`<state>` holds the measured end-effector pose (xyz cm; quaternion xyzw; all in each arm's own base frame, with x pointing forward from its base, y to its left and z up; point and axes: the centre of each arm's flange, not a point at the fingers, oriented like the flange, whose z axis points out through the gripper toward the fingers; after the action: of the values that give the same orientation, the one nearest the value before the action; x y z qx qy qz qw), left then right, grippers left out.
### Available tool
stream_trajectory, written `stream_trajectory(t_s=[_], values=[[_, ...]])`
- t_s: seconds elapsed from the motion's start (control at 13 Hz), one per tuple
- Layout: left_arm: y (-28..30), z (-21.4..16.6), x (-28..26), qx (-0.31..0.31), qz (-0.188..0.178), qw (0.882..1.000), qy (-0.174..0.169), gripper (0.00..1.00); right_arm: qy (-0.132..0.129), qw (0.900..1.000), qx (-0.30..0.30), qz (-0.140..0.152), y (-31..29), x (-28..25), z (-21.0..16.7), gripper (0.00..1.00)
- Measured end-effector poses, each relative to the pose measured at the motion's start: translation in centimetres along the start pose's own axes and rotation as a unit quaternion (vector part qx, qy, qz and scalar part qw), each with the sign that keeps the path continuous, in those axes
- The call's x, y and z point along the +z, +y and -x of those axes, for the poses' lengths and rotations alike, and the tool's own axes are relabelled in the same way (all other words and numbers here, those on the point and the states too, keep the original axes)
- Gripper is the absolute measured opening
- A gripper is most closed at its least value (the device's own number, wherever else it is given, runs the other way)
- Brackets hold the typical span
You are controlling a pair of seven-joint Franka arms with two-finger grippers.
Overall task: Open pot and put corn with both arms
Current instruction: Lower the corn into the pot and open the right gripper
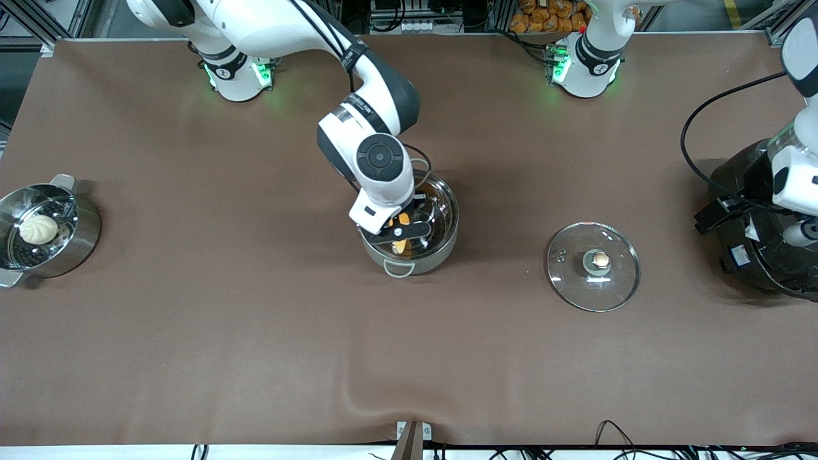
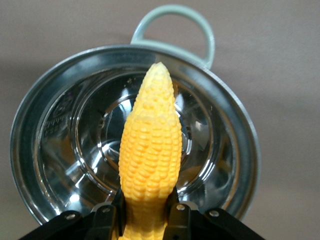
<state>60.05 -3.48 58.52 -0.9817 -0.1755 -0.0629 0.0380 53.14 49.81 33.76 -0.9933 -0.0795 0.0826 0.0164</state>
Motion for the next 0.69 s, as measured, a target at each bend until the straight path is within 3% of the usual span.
stream_trajectory(t_s=[0.31, 0.46, 0.54, 0.69], values=[[-1.1, 0.0, -0.7, 0.024, -0.004, 1.000, -0.008, 1.00, -0.003, 1.000, -0.011, 0.009, -1.2, 1.8, 0.4, 0.34], [-1.4, 0.1, -0.8, 0.029, 0.014, 0.999, -0.025, 1.00, 0.007, 1.000, -0.016, 0.014, -1.6, 2.5, 0.3, 0.35], [-1.6, 0.2, -1.1, 0.026, 0.021, 0.999, -0.031, 1.00, 0.011, 1.000, -0.021, 0.019, -1.8, 2.7, 0.3, 0.40], [-1.8, 0.3, -1.8, 0.025, 0.022, 0.999, -0.036, 1.00, 0.021, 0.999, -0.024, 0.021, -2.0, 2.3, 0.3, 0.62]])
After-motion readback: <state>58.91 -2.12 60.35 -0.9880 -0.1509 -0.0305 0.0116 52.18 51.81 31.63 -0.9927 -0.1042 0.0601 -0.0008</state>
